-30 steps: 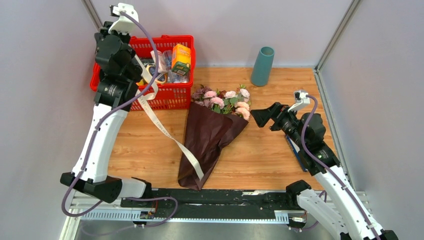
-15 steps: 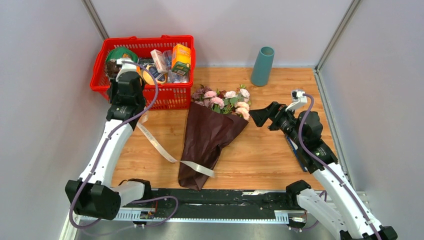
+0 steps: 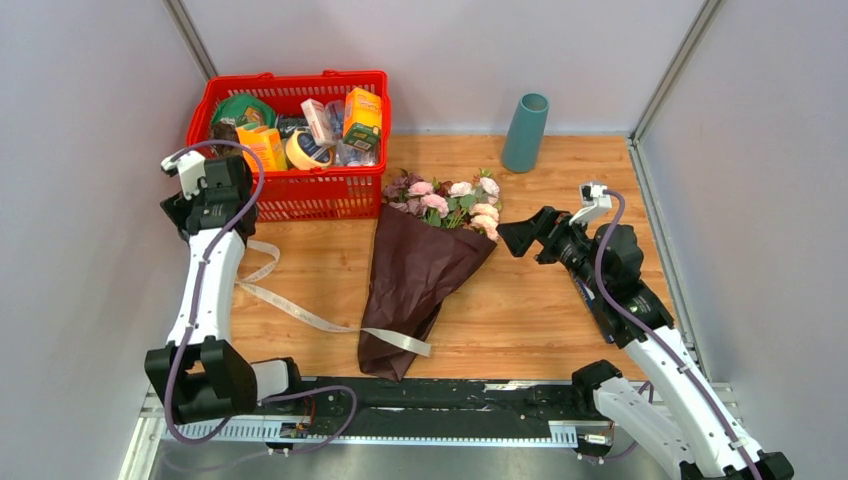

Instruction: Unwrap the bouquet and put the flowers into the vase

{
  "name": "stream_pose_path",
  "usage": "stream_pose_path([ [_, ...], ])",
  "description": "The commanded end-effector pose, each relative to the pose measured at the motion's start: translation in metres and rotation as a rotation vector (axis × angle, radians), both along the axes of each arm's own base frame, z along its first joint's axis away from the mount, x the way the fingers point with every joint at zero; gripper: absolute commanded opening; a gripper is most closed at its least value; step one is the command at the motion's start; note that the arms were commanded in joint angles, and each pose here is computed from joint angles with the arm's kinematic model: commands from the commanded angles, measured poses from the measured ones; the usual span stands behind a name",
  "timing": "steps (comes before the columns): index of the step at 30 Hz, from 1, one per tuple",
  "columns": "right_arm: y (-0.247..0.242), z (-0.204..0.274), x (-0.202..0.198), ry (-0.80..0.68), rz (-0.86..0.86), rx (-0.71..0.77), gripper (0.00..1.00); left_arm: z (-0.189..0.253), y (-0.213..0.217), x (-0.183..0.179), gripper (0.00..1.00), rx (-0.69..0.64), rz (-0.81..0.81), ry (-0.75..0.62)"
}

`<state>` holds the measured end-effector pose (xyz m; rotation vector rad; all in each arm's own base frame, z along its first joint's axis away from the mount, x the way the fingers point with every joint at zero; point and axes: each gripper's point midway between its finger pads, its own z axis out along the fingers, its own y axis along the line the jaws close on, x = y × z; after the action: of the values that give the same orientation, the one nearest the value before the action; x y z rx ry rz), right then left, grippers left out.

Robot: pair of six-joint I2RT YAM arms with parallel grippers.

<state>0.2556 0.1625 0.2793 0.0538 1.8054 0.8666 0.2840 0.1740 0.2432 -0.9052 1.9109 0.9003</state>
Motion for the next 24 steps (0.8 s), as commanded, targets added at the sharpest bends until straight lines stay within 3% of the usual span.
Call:
stream_pose_path([
  [1,0.0,0.012,-0.002,-0.054,0.007,0.015,1.0,0.016,-0.018,-0.008,0.78,-0.132,0.017,-0.18],
  [4,-0.001,0.012,-0.001,-0.058,0.005,0.009,1.0,0.019,-0.036,-0.009,0.77,-0.227,-0.045,-0.272],
  [8,0.0,0.012,-0.001,-0.052,0.007,0.015,1.0,0.015,-0.089,-0.002,0.73,-0.481,-0.228,-0.379],
  [10,0.001,0.01,0.0,-0.04,0.008,0.017,1.0,0.006,-0.109,-0.007,0.72,-0.597,-0.241,-0.408],
  [20,0.002,0.003,0.0,-0.013,0.002,0.031,0.99,-0.107,-0.218,-0.079,0.71,-1.098,-0.113,-0.197],
  [24,0.001,0.0,0.001,-0.005,-0.003,0.029,0.99,-0.142,-0.243,-0.108,0.71,-1.193,-0.028,-0.103],
])
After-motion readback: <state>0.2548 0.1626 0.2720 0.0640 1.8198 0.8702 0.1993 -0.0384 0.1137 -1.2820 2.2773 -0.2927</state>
